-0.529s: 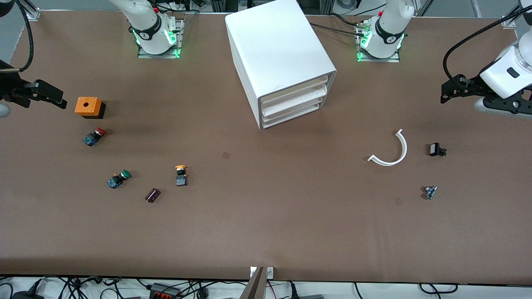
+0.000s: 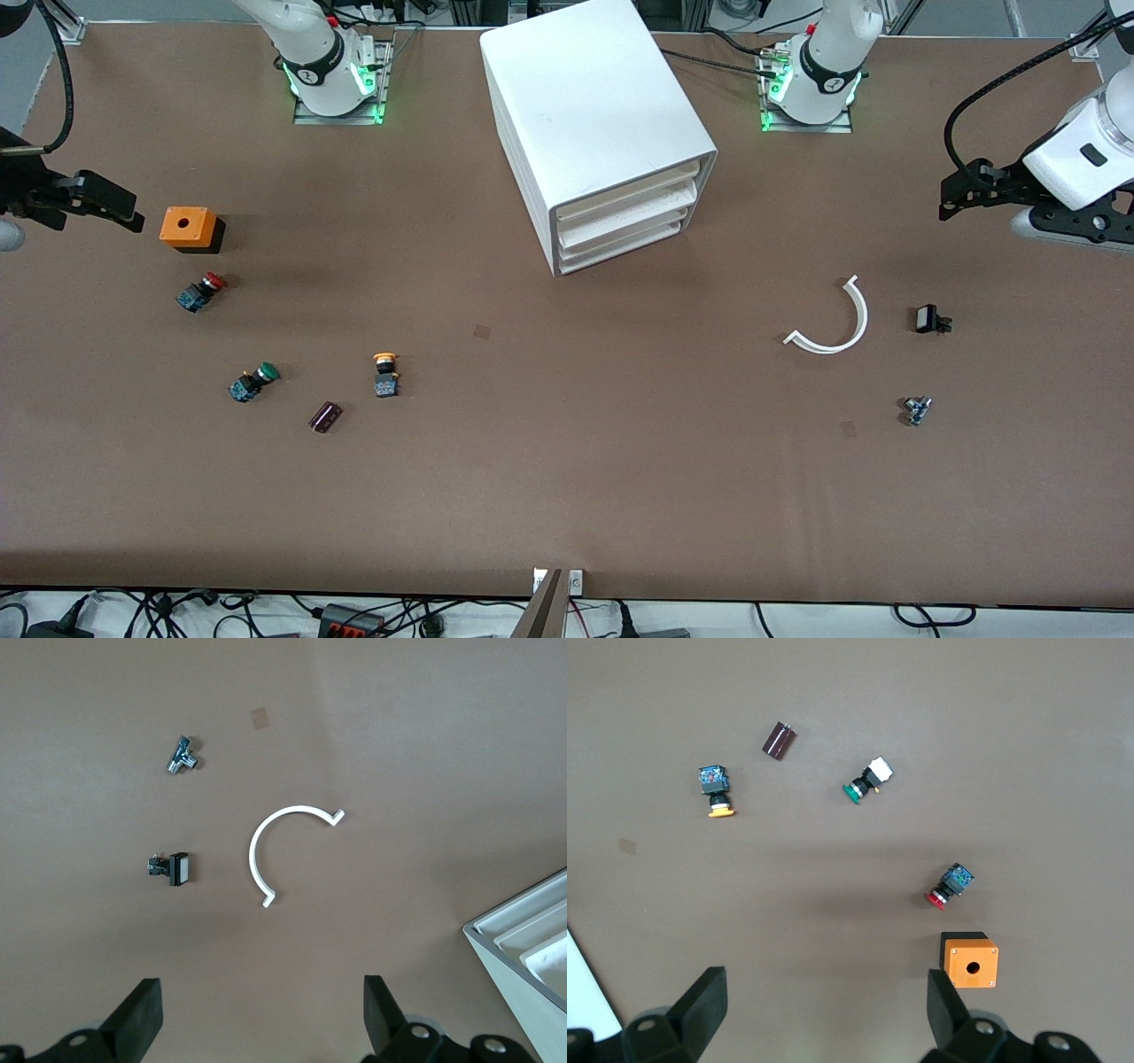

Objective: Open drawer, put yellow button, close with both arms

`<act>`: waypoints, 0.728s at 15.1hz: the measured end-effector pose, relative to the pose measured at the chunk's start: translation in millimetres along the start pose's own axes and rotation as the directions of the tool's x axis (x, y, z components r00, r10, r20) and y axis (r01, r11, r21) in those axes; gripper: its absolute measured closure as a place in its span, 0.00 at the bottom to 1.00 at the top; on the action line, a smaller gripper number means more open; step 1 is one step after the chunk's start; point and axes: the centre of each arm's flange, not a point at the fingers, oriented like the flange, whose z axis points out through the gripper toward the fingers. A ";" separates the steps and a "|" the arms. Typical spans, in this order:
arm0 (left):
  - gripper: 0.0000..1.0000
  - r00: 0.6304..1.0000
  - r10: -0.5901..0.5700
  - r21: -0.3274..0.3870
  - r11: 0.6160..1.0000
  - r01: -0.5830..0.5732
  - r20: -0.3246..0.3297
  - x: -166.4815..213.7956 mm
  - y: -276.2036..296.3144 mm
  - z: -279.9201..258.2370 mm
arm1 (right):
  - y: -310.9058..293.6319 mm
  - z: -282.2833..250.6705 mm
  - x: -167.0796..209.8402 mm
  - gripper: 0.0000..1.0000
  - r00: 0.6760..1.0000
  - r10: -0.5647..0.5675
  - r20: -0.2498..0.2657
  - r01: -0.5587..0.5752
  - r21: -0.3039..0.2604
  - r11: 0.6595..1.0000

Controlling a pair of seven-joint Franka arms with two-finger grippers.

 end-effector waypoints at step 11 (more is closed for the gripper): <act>0.00 0.908 0.096 -0.201 0.980 -0.013 0.408 -15.5 34.9 69.2 | -38.4 55.6 28.1 0.00 0.996 -0.061 0.062 0.062 -0.008 0.998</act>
